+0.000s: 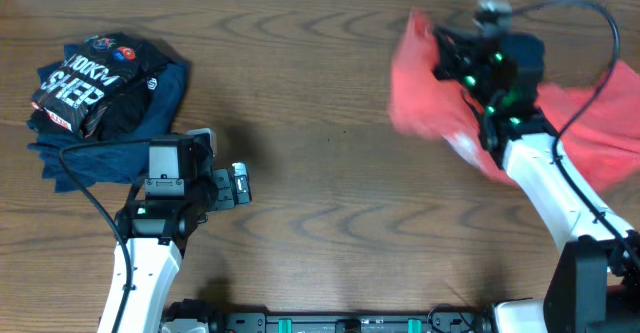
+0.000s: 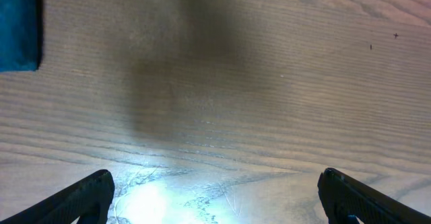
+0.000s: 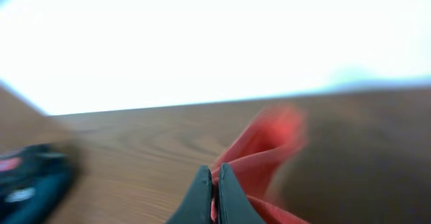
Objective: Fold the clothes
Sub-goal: 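Lift the red T-shirt with the right gripper and drop it mid-table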
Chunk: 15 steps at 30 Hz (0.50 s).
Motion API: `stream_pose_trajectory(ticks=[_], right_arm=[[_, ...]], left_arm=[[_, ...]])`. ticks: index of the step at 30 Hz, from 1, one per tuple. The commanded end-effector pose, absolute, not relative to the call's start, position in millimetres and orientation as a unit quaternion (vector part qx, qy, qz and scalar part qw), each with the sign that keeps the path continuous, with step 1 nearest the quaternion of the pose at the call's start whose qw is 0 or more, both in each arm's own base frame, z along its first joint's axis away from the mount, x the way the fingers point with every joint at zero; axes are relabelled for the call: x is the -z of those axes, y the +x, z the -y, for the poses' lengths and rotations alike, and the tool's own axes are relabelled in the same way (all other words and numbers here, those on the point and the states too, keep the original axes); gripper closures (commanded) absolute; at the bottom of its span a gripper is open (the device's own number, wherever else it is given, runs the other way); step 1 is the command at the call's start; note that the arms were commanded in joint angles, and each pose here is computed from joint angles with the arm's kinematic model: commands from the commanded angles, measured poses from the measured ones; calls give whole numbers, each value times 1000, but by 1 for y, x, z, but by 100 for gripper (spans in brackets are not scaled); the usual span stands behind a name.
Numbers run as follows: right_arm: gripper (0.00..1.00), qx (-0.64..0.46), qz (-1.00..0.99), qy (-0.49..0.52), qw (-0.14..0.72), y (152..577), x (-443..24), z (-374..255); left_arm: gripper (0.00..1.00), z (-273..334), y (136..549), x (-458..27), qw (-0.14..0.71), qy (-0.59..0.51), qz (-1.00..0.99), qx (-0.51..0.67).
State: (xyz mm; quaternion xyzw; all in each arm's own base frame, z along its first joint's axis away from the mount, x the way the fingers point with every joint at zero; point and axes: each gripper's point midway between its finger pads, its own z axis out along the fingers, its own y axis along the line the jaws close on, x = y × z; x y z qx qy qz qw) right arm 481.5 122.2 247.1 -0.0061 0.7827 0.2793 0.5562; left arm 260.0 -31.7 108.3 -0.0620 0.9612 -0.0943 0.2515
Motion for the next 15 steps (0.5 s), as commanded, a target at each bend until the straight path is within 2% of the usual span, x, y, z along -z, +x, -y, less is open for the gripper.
stream_pose_trajectory(ticks=[1,2,3,10,15], right_arm=[[63,-305,-773,-70,552,470,-265,-164],[30,-292,-779,-70,551,470,-261,-166],[2,-278,-785,-66,549,470,-256,-164],[1,-140,-853,34,501,475,-204,-92],[1,-30,-909,86,406,447,-152,-25]], left_arm=[[2,33,264,-115,258,-66,-959,100],[2,33,265,-115,259,-66,-958,101],[2,33,266,-116,262,-65,-958,101],[2,33,268,-117,267,-65,-956,101],[2,33,272,-120,278,-64,-953,103]])
